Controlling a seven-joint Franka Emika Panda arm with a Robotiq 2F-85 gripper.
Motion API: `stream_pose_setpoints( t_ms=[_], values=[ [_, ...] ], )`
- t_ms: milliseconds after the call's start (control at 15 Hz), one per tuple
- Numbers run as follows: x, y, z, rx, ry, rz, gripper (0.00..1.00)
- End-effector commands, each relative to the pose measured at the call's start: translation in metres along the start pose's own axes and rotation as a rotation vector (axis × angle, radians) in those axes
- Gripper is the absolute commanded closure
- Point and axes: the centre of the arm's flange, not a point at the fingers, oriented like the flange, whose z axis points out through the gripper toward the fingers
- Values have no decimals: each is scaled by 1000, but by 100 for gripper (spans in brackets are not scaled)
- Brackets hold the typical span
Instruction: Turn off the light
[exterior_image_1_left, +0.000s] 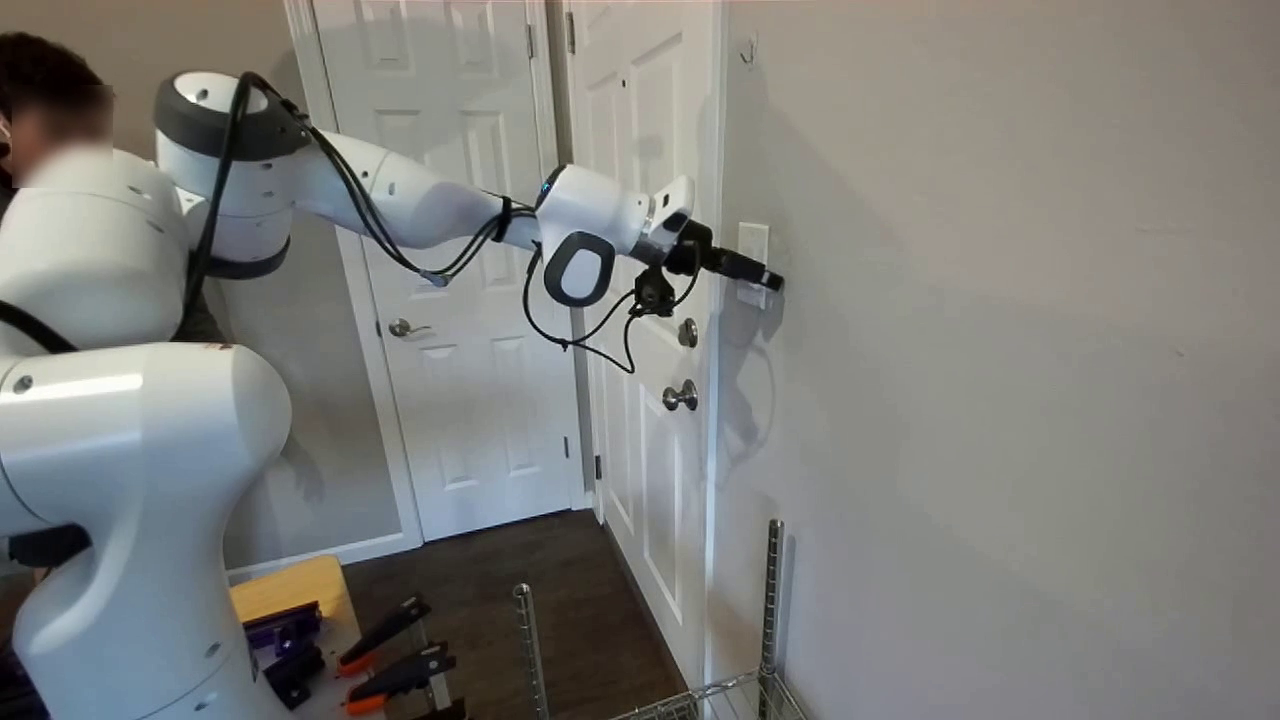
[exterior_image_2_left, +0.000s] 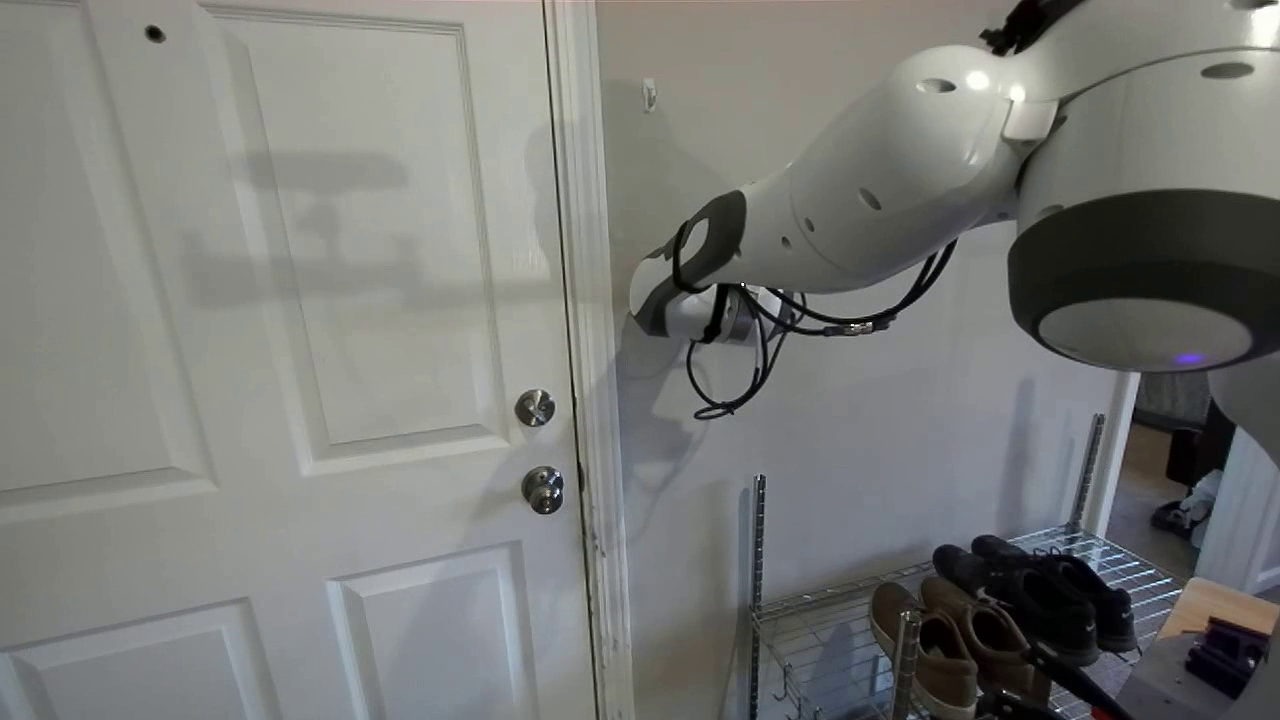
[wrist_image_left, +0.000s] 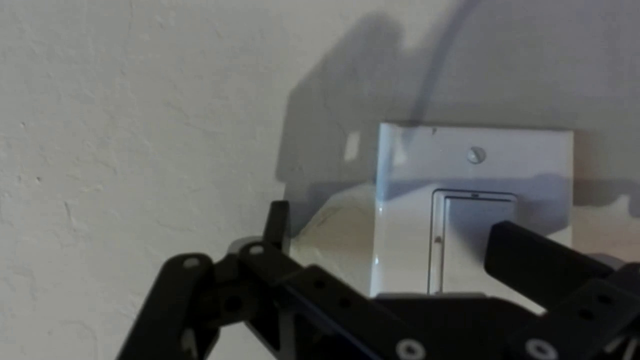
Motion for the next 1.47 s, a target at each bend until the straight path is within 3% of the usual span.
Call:
stream_pose_setpoints(
  t_ms=[0,667,867,1400],
  values=[
    [-4,-4,-17,24,-23,27,0],
    [-39,-15,-61,-1,-43,74,0],
    [-31,-15,-58,-5,-11,74,0],
    [-10,3,-29,-23,-29,79,0]
  ],
)
